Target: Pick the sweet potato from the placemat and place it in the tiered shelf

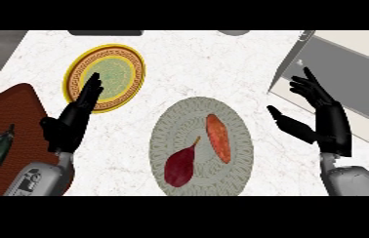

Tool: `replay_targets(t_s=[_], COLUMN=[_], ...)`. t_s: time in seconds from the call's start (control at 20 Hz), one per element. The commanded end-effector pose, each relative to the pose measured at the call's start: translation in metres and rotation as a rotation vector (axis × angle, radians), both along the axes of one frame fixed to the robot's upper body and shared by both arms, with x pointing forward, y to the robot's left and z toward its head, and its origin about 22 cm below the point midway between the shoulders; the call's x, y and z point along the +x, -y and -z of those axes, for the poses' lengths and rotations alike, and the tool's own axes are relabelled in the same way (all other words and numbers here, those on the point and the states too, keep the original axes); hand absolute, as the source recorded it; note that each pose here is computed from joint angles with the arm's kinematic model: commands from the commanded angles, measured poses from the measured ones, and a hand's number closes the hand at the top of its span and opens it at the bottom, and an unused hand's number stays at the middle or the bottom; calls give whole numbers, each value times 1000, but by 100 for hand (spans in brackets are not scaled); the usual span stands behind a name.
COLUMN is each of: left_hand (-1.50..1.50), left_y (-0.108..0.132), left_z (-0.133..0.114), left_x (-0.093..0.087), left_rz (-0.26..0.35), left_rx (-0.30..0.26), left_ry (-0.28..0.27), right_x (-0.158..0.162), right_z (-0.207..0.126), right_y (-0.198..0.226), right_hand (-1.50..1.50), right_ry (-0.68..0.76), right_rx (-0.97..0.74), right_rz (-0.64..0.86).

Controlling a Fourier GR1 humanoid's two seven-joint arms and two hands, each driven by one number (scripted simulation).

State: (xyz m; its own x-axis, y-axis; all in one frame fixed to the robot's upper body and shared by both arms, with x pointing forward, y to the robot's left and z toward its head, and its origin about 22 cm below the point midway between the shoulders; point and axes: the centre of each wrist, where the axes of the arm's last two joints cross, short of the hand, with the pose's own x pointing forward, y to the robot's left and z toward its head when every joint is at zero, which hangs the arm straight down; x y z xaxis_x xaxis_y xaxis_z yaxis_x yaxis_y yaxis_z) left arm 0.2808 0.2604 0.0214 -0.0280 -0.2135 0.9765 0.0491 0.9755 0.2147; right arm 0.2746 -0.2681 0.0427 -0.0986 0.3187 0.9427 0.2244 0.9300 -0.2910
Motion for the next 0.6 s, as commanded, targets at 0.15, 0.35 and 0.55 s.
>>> replay_targets(t_s=[0.15,0.35,0.55], left_hand=[0,0,0], left_y=[26,29,24], left_z=[8,-4,-5], left_x=[-14,5,10], left_rz=[65,55,64], left_rx=[9,10,23], left_ry=[1,-1,-19], right_x=[-9,0,12], right_z=[64,41,13], right_y=[-15,5,10], right_hand=[-150,-150,-150], right_ry=[37,2,-124], right_rx=[168,190,-15], right_rz=[163,-86,-223])
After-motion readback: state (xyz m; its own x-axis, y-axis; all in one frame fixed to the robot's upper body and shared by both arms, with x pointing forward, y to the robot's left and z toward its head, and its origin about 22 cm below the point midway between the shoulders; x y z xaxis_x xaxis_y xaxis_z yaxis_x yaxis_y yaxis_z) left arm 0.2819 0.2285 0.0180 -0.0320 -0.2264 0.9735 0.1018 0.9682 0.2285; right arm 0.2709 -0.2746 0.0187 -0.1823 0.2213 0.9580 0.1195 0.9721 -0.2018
